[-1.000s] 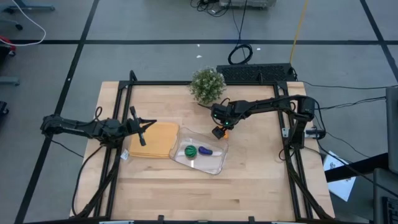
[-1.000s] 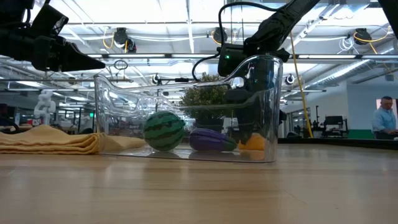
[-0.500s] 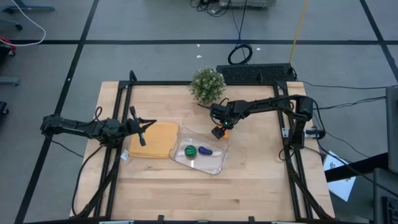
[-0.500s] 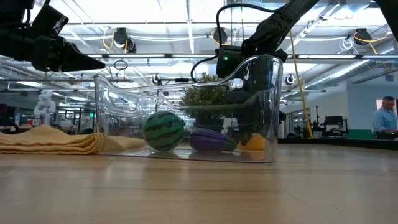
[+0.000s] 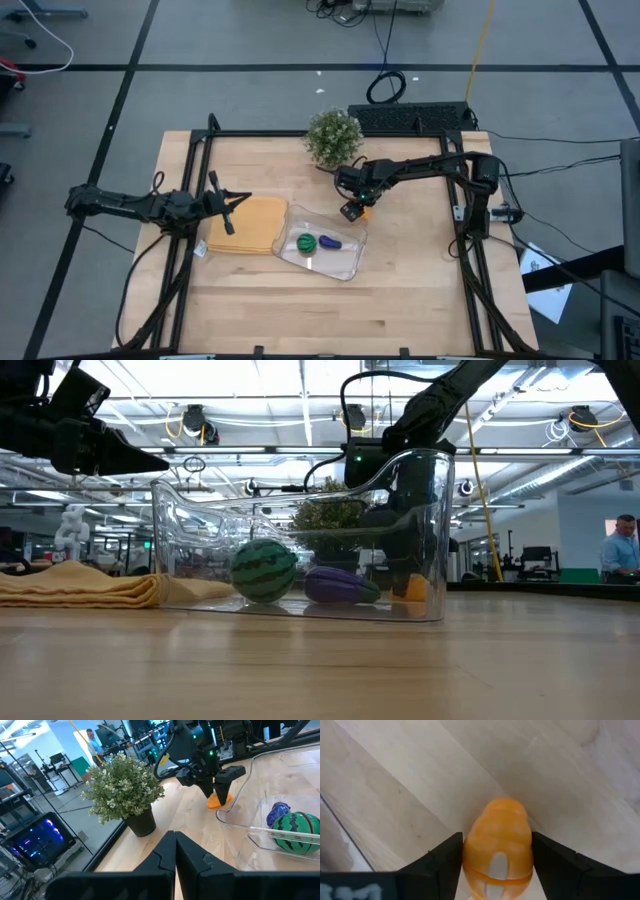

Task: Pick and placing Produce into tupperware
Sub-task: Put the bread into the transparent bin

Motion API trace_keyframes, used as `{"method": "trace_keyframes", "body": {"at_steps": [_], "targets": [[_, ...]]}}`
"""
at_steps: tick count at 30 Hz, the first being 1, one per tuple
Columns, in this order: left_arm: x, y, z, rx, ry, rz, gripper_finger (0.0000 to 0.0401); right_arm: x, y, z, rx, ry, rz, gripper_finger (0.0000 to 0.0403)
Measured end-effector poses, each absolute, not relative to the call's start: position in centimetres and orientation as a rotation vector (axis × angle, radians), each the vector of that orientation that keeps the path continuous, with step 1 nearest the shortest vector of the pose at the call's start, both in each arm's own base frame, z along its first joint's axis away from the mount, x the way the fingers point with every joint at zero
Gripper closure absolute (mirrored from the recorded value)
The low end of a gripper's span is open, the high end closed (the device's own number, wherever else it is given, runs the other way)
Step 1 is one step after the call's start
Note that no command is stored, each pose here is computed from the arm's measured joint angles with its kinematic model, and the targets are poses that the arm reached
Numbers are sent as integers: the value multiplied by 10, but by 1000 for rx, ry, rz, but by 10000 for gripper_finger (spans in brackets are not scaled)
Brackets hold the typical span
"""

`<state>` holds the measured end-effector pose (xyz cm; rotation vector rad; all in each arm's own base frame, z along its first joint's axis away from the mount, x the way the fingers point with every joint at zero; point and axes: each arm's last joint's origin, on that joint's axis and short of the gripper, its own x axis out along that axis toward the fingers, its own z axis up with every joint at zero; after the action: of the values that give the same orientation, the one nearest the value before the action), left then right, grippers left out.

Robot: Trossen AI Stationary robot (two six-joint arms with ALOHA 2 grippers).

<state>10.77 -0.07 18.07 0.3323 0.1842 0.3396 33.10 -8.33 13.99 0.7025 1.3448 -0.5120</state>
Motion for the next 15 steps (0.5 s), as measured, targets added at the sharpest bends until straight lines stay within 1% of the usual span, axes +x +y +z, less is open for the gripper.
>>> {"method": "trace_keyframes", "body": {"at_steps": [4, 10, 15], "targets": [[108, -1, 181, 331, 184, 340, 398, 337, -84, 146, 702, 1323, -481, 204], [108, -1, 181, 330, 184, 340, 398, 340, -84, 149, 704, 1313, -473, 190], [108, -1, 181, 331, 184, 340, 398, 339, -84, 149, 707, 1317, -472, 192]]}}
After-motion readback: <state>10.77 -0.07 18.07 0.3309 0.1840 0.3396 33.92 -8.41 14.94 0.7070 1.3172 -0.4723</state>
